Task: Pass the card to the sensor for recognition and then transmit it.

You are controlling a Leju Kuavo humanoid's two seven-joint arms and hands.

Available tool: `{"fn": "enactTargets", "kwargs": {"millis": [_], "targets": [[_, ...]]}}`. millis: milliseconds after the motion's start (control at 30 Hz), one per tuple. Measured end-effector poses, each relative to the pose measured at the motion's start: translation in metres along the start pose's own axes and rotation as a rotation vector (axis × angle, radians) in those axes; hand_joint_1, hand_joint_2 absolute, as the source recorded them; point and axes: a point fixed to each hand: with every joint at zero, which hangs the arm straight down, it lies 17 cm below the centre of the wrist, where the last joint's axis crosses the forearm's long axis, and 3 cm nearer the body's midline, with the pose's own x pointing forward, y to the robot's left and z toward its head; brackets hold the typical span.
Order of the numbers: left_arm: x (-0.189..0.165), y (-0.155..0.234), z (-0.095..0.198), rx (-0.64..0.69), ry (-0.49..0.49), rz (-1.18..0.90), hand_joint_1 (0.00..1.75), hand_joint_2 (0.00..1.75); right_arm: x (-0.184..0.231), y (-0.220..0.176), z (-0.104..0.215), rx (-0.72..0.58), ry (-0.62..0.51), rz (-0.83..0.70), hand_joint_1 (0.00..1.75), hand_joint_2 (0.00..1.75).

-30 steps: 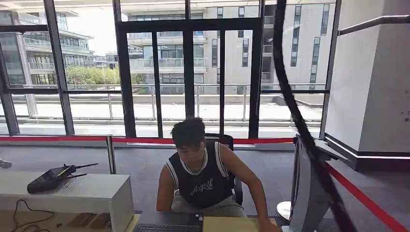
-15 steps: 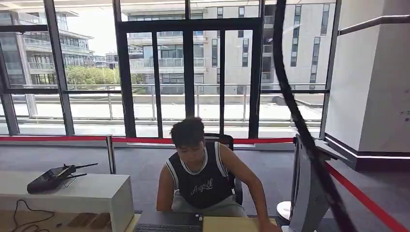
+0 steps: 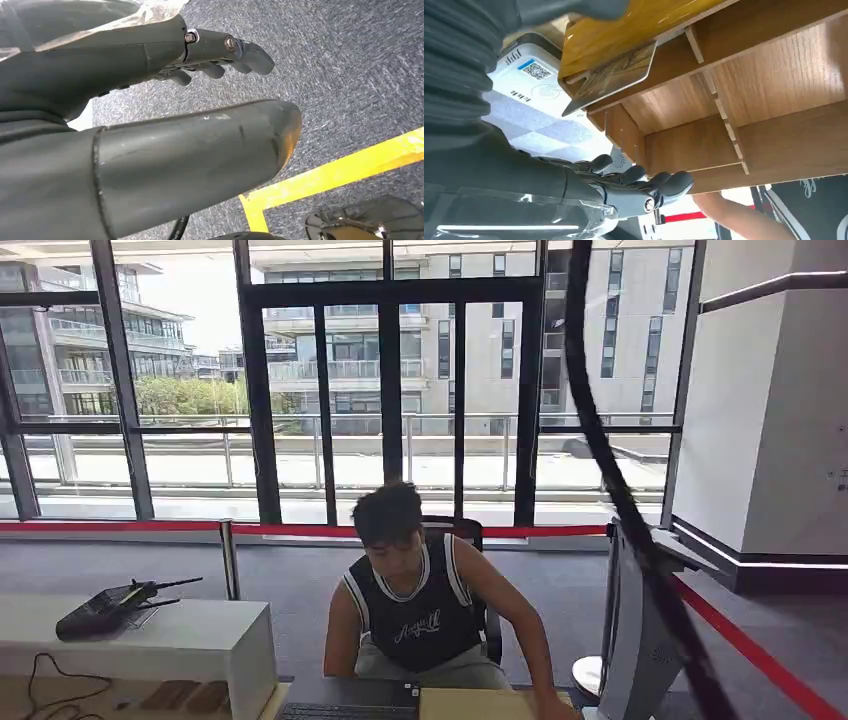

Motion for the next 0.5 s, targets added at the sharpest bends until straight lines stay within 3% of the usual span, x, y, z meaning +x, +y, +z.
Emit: {"fn": "enactTargets", "kwargs": {"millis": [500], "targets": [[0.0006,-0.0003,0.0001,0.0,-0.003,-0.002,0.0,0.0,0.0006,0.0032,0.0006,0.016,-0.001,-0.017,1.75,1.75]]}}
